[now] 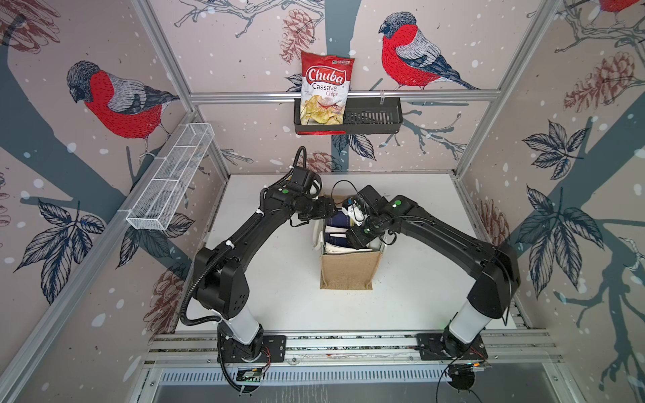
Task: Take out the books from the canvas bag
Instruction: Pick up the book from the canvas bag.
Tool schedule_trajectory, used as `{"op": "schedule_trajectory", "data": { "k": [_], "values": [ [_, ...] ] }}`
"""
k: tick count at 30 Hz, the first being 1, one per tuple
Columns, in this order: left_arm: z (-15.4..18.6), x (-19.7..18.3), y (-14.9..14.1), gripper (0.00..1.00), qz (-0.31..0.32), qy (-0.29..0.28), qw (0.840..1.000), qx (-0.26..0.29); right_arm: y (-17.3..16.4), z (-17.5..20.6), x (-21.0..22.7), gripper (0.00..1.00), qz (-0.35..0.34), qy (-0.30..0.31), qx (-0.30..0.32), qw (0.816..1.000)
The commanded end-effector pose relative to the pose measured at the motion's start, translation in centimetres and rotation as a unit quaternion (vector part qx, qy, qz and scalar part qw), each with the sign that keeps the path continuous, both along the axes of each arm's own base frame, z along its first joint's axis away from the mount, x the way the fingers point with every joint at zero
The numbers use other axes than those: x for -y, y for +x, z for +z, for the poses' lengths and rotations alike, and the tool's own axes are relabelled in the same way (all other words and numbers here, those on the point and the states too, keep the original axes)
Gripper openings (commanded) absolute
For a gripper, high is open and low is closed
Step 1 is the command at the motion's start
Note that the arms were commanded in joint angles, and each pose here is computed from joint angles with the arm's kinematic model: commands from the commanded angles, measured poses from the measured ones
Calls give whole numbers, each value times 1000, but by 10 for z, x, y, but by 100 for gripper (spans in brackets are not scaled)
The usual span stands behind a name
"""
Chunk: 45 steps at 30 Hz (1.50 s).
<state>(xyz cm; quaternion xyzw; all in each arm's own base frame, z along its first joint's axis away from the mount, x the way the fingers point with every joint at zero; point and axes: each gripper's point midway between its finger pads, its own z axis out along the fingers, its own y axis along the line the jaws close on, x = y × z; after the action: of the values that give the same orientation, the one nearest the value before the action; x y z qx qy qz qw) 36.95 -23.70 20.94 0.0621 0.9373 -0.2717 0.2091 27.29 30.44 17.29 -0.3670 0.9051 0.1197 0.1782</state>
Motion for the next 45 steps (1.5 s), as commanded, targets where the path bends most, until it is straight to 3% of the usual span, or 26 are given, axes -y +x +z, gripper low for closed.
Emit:
{"op": "schedule_trajectory", "data": {
  "k": [1, 9, 17, 23, 31, 41, 45],
  "values": [
    [2, 0, 1, 82, 1, 1, 1000, 2, 8, -4, 5, 85, -23, -14, 9, 1000],
    [2, -2, -1, 83, 4, 5, 1000, 2, 14, -1, -5, 91, -35, 17, 7, 999],
    [-1, -2, -2, 83, 3, 3, 1000, 1, 11, -2, 2, 90, -25, 5, 8, 1000],
    [-1, -2, -2, 83, 2, 3, 1000, 1, 10, -1, -6, 71, -9, 15, 4, 1000],
    [4, -1, 0, 83, 1, 1, 1000, 6, 11, -7, -18, 32, 24, 19, 5, 1000],
    [17, -1, 4, 83, 0, -2, 1000, 24, 15, 40, -19, 15, 24, 64, 65, 996],
    [25, 0, 7, 83, 2, -6, 999, 36, 15, 42, -19, 13, 28, 66, 68, 995]
  ]
}}
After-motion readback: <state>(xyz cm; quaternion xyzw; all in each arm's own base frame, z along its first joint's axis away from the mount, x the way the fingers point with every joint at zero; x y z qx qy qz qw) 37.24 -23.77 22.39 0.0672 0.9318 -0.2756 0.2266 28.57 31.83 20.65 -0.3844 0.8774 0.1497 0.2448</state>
